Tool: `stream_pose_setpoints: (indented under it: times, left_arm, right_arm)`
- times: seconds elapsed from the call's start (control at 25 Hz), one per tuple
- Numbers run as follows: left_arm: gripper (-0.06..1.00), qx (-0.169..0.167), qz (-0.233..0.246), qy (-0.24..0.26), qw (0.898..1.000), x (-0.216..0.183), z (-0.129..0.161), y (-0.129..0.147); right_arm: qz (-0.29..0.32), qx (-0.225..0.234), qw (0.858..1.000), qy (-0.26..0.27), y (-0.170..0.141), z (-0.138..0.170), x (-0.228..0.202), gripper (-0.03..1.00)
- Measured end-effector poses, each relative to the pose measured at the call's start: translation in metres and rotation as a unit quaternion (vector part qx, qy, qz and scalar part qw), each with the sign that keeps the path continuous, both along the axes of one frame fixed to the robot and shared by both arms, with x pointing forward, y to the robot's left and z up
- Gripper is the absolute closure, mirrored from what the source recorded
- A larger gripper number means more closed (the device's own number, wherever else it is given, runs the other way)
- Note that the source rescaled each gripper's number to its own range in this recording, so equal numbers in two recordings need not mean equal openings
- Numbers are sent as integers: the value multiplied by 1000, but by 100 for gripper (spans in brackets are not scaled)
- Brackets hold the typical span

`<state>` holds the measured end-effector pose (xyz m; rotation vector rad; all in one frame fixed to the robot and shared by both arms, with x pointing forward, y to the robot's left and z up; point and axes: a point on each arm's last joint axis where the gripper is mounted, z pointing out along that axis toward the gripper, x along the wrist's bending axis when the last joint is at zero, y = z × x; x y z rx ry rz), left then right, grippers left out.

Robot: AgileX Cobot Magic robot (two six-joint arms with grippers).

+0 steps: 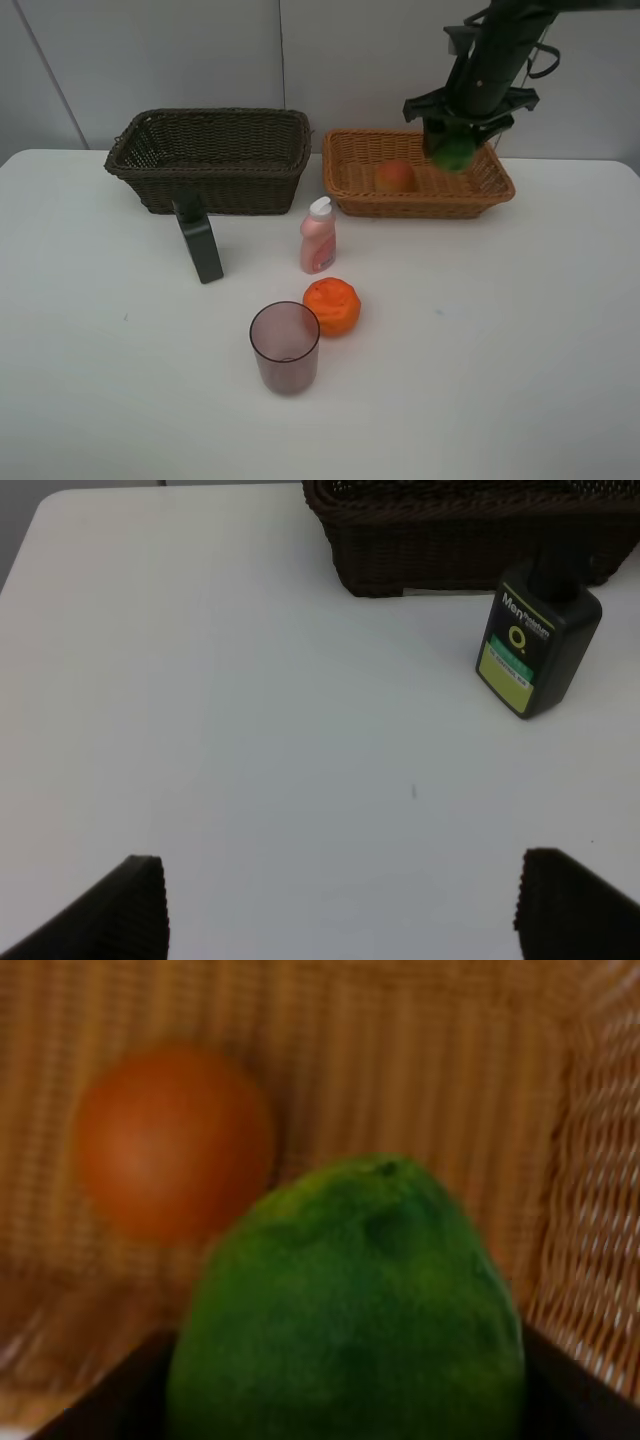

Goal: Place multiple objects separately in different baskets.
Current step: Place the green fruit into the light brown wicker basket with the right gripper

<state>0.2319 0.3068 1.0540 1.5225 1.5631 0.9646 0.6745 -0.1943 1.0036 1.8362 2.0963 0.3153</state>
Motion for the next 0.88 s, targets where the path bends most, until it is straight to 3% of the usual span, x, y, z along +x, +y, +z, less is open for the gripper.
stream_pose_setpoints:
  times: [0.2, 0.48, 0.52, 0.72, 0.88]
  left_arm:
    - [4, 0, 0, 0, 1000, 0, 0, 0]
    - [4, 0, 0, 0, 1000, 0, 0, 0]
    - [4, 0, 0, 0, 1000, 0, 0, 0]
    - [4, 0, 0, 0, 1000, 0, 0, 0]
    - [4, 0, 0, 0, 1000, 0, 0, 0]
  right_arm:
    - [-9, 9, 999, -35, -14, -24, 23, 49]
    - [-9, 12, 999, -38, -17, -49, 34, 49]
    - [-9, 11, 999, -36, -17, -51, 34, 46]
    - [-10, 14, 999, -36, -17, -52, 34, 5]
    - [-13, 14, 999, -29, -17, -50, 32, -1]
